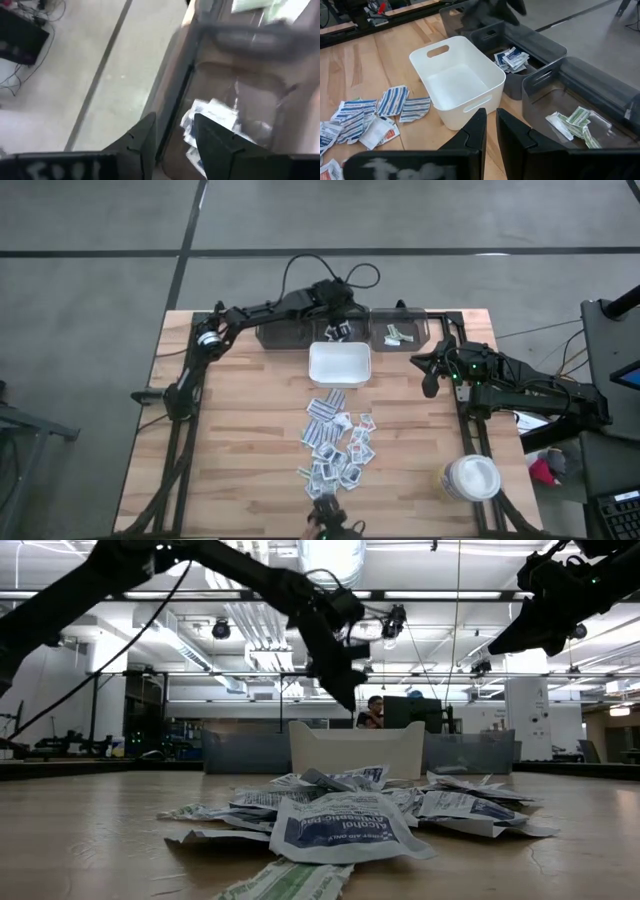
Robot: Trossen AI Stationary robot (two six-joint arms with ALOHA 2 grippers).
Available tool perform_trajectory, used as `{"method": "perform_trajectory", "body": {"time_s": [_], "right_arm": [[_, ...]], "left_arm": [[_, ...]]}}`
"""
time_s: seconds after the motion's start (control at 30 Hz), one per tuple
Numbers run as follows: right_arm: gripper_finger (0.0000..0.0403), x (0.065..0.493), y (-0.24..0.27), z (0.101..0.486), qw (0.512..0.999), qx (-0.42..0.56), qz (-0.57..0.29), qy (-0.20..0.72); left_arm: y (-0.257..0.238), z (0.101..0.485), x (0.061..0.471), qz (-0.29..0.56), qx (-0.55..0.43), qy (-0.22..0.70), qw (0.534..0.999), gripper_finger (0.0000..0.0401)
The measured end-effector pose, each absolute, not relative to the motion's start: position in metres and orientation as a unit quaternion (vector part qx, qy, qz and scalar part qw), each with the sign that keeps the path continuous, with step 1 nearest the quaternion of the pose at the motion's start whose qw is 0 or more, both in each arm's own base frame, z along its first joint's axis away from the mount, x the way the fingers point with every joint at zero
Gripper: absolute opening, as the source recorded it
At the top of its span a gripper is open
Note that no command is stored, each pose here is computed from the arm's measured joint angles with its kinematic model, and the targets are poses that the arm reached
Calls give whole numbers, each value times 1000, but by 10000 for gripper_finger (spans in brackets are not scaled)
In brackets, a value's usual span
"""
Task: Pick & Place First Aid Supplies
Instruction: Put the blue alcohol pad into the middle gray bin
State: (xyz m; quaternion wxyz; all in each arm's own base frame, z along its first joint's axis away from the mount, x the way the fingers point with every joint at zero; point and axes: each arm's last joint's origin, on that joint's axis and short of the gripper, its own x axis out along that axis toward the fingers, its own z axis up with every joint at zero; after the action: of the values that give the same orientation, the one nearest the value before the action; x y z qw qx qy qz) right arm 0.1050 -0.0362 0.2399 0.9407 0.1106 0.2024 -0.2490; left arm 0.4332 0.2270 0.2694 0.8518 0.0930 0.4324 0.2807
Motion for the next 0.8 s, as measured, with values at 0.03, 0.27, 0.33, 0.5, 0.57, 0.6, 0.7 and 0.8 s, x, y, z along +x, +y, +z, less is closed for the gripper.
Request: {"method": "perform_trajectory", "body": {"time_s": [0.03, 0.27, 0.33, 0.5, 0.57, 0.6, 0.7, 0.8], "right_arm": [[38, 105, -36, 240, 941, 111, -249, 203], [38, 105, -36, 239, 940, 111, -249, 204], [38, 105, -36, 239, 940, 111, -249, 204], [38, 105, -36, 239, 940, 111, -249, 204], [38, 105, -36, 239, 940, 111, -249, 204], [38, 105, -36, 239, 940, 111, -249, 204], [38, 105, -36, 239, 940, 111, -249, 204], [38, 105, -36, 239, 940, 111, -249, 204]], "left_arm": [[222, 275, 432, 280, 87, 433, 852, 132], [175, 312, 421, 277, 18, 429, 860, 131], [158, 319, 419, 274, 0, 431, 860, 131], [112, 325, 421, 248, -20, 447, 859, 131], [93, 325, 422, 236, -25, 455, 858, 131], [83, 325, 422, 231, -28, 459, 857, 131], [56, 323, 425, 217, -40, 465, 858, 131], [30, 320, 427, 203, -47, 465, 860, 131]]}}
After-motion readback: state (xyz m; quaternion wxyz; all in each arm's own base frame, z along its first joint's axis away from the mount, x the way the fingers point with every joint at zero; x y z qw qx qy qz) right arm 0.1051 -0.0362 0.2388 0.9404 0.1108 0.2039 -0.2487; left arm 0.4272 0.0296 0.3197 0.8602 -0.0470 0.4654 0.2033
